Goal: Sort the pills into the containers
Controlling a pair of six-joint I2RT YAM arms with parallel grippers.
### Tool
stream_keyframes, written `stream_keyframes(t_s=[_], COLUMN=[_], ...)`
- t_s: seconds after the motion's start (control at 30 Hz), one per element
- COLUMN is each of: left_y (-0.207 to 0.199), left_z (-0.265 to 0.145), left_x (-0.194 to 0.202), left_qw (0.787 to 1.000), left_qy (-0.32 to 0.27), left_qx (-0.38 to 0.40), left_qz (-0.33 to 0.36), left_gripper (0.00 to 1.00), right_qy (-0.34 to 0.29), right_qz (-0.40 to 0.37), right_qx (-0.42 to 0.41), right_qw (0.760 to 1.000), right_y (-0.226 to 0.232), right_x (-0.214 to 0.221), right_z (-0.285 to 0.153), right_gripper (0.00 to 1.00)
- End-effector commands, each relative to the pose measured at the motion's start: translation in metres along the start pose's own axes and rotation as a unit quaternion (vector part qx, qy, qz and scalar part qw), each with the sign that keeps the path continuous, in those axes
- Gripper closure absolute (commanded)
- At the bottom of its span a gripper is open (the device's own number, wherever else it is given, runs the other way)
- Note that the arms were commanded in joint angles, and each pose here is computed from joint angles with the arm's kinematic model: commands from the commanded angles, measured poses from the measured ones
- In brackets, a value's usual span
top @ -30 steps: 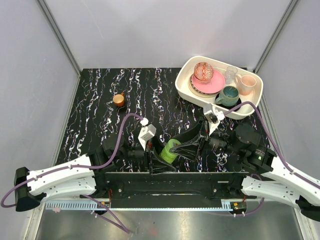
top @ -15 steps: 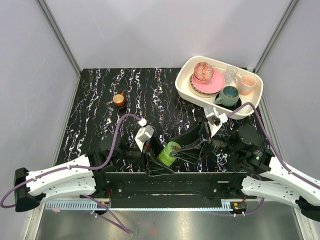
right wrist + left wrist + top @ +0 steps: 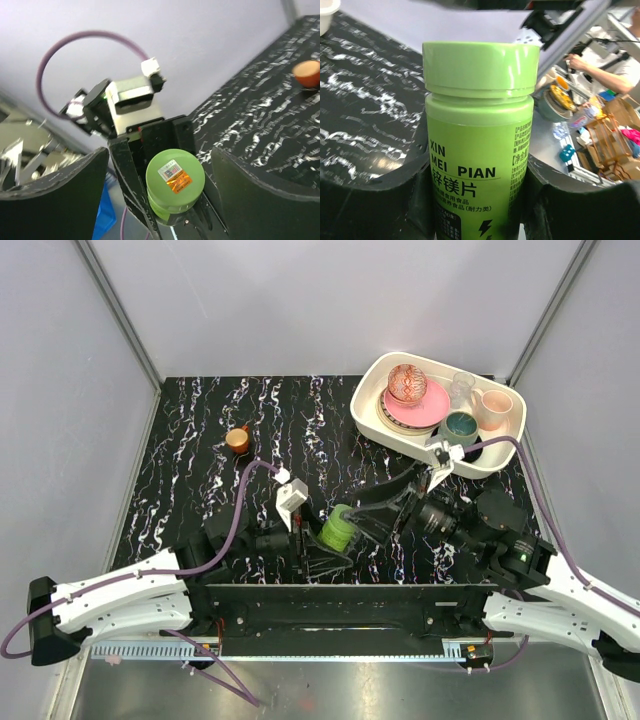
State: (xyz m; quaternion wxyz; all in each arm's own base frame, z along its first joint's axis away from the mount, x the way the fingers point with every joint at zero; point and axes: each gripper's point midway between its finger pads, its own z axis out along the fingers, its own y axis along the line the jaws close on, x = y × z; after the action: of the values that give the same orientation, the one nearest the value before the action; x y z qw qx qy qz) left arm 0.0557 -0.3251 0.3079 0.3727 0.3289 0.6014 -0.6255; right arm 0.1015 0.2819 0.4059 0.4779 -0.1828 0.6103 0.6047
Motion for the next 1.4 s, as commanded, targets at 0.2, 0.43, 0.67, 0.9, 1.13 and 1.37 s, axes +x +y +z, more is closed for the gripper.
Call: stream_keyframes(t_s=[0.2, 0.43, 0.67, 0.9, 1.13, 1.37], left_y=[0.028, 0.032, 0.035, 0.036, 0.038, 0.04], left_z=[-0.007, -0.002, 0.003, 0.005, 0.007, 0.008], left_x=[-0.045, -0.044, -0.041, -0.041, -0.041, -0.039], left_qw=[0.99, 0.99, 0.99, 0.99, 0.99, 0.989], left_qy=[-0.051, -0.043, -0.035, -0.033, -0.029, -0.028], left_qx=[-0.129, -0.134, -0.136, -0.137, -0.14, -0.144], left_qz=[0.016, 0.014, 0.012, 0.012, 0.012, 0.011], left_gripper=[1.0, 1.0, 1.0, 1.0, 1.0, 1.0], right_qy=[-0.07, -0.066, -0.066, -0.04, -0.023, -0.02], right_qz=[0.102, 0.131, 0.134, 0.14, 0.146, 0.134], right_qx=[0.243, 0.268, 0.244, 0.225, 0.208, 0.204], right_qw=[0.962, 0.952, 0.958, 0.963, 0.967, 0.969], right_y=[-0.071, -0.08, -0.071, -0.064, -0.062, -0.06], right_x=[-0.025, -0.017, -0.02, -0.011, 0.001, 0.001], right_z=[-0.008, -0.003, 0.003, 0.013, 0.021, 0.02], right_gripper=[0.08, 0.06, 0.04, 0.04, 0.08, 0.23])
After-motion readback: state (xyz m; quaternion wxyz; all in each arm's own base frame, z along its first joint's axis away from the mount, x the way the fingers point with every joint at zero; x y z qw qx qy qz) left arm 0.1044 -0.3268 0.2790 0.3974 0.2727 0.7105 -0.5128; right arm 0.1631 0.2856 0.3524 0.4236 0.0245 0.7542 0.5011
